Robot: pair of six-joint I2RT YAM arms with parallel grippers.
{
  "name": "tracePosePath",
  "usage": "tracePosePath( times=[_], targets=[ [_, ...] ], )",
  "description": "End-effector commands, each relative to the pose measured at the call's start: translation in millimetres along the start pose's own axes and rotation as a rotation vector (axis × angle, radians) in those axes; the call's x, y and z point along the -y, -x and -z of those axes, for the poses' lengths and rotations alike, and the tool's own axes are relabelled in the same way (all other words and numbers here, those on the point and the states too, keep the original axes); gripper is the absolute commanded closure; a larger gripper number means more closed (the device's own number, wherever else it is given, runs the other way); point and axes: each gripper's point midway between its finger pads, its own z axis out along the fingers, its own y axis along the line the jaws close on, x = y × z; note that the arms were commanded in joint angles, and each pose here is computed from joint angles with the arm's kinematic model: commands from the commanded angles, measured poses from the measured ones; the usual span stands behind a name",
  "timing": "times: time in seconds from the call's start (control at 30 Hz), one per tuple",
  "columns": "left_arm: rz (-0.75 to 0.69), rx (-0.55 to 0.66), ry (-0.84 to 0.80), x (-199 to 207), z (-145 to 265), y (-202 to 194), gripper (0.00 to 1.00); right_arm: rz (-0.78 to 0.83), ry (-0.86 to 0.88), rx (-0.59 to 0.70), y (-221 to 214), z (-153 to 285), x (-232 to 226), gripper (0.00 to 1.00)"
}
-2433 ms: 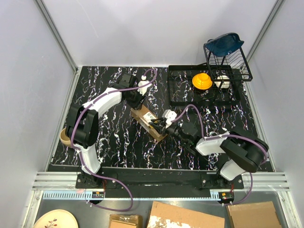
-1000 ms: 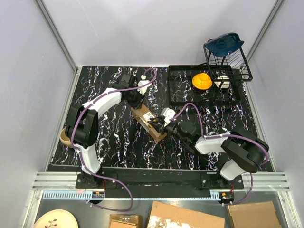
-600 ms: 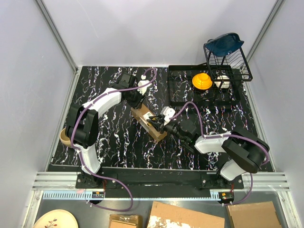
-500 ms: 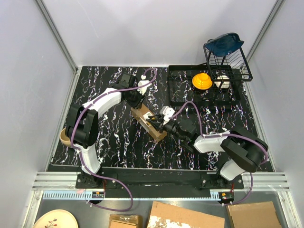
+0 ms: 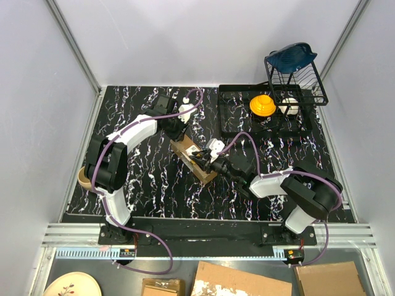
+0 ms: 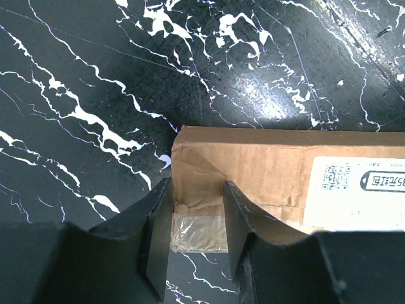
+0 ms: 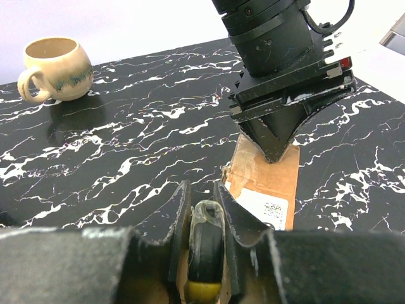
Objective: Unpack the express box
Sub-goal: Cut the express box at the center of the board.
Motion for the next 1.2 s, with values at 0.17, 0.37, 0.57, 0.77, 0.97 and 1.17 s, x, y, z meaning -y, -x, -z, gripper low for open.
tracePosePath(
  times=[0.17,0.37,0.57,0.77,0.97,1.17],
  targets=[
    [0.010,-0.180,0.021,-8.0,-20.3,-59.7,0.63,-0.026,0.005,-0.018,4.9,15.0,-4.3,1.00],
    [0.014,-0.183,0.020,-8.1,-21.7,-60.2,0.63,-0.053,-0.011,-0.110,-10.8,34.1,-6.7,1.00],
    [0.018,-0.184,0.017,-8.9,-23.5,-61.0,0.63,-0.051,-0.007,-0.154,-17.6,37.5,-8.4,1.00],
    [0.015,-0.181,0.011,-7.5,-23.0,-61.4,0.63,-0.049,0.008,-0.196,-26.3,31.2,-9.8,1.00],
    [0.018,-0.177,0.005,-6.9,-23.4,-61.1,0.63,-0.053,0.008,-0.248,-27.7,29.2,-9.1,1.00],
    [0.021,-0.189,0.011,-11.0,-25.2,-66.7,0.63,-0.087,-0.007,-0.326,-36.3,39.8,-9.7,1.00]
  ],
)
